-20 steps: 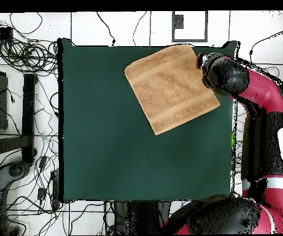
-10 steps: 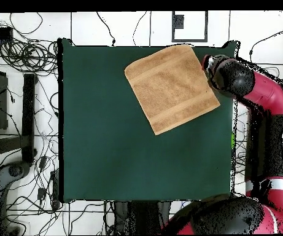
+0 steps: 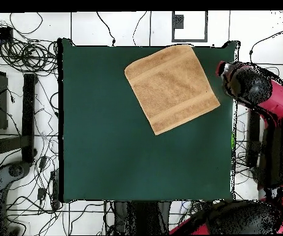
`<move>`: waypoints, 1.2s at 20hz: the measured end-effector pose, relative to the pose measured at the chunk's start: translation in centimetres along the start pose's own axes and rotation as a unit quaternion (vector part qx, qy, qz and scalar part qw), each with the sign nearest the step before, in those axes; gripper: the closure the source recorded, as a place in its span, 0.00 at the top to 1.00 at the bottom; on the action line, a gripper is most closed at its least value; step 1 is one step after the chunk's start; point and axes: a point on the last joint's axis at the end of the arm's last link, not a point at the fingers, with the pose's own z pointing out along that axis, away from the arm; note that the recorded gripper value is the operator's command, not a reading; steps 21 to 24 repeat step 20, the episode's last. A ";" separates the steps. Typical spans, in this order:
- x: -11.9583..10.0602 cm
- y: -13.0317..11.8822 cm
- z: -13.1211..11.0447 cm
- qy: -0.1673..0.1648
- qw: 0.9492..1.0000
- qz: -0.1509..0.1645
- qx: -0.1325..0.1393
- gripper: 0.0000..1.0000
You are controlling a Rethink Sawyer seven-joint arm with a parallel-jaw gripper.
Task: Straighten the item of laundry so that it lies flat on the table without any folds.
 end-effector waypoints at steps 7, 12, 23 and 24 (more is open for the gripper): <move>0.5 -4.7 -1.1 0.001 1.000 0.017 0.019 1.00; 0.0 -5.5 -2.2 -0.004 1.000 0.016 0.025 1.00; -0.9 -5.5 -3.4 -0.012 0.999 0.011 0.031 1.00; -0.9 -5.5 -3.4 -0.012 0.999 0.011 0.031 1.00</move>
